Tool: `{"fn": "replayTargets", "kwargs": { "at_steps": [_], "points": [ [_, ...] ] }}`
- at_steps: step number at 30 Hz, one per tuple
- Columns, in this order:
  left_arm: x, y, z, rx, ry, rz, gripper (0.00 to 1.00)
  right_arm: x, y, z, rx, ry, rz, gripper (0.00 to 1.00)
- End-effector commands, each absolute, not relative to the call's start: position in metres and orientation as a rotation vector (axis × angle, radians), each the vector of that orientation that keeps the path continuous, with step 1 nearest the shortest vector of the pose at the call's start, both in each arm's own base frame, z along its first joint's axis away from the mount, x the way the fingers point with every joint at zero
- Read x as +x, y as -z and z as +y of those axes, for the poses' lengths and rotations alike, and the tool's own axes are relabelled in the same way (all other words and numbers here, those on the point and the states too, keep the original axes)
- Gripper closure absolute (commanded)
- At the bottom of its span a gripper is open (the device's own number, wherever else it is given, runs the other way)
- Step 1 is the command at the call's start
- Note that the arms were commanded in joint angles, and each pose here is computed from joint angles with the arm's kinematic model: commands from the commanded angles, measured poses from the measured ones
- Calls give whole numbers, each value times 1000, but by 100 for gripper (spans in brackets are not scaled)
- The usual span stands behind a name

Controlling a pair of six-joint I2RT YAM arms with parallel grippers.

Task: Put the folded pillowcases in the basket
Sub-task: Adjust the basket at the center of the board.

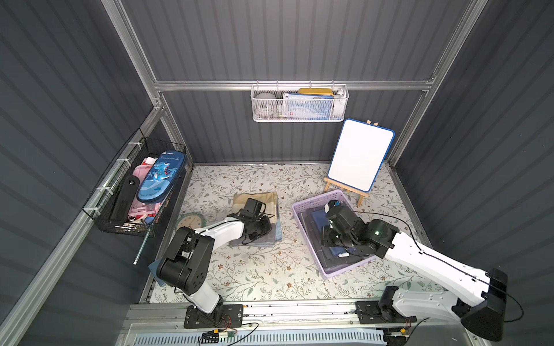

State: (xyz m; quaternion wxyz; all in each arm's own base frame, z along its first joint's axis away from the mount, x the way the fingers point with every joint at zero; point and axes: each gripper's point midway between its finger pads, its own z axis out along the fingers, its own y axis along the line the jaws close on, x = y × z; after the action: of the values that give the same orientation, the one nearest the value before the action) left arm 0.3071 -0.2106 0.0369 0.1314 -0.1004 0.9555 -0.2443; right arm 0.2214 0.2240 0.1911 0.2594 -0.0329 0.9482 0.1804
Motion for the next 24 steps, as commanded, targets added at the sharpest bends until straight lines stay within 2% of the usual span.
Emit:
{"fn": "replayTargets", "kwargs": {
  "at_steps": [1,8,14,16,19,22,24],
  "points": [
    [280,-20,-204,-397,617,2862,100,220,-206,224,-125,-485,2552,100],
    [213,-18,-224,-480,655,2891,100,231,-221,219,-99,-464,2466,100],
    [205,-44,-220,-541,681,2827,100,247,-216,241,-180,-423,2496,100],
    [209,-59,-219,-538,684,2794,87,255,-217,254,-212,-416,2507,93],
    [217,-85,-218,-552,698,2731,70,264,-214,283,-249,-472,2551,89],
    [226,-110,-211,-575,681,2659,38,273,-200,316,-255,-534,2611,88],
    [232,-120,-194,-626,583,2624,32,279,-184,339,-262,-555,2652,89]
  ]
}}
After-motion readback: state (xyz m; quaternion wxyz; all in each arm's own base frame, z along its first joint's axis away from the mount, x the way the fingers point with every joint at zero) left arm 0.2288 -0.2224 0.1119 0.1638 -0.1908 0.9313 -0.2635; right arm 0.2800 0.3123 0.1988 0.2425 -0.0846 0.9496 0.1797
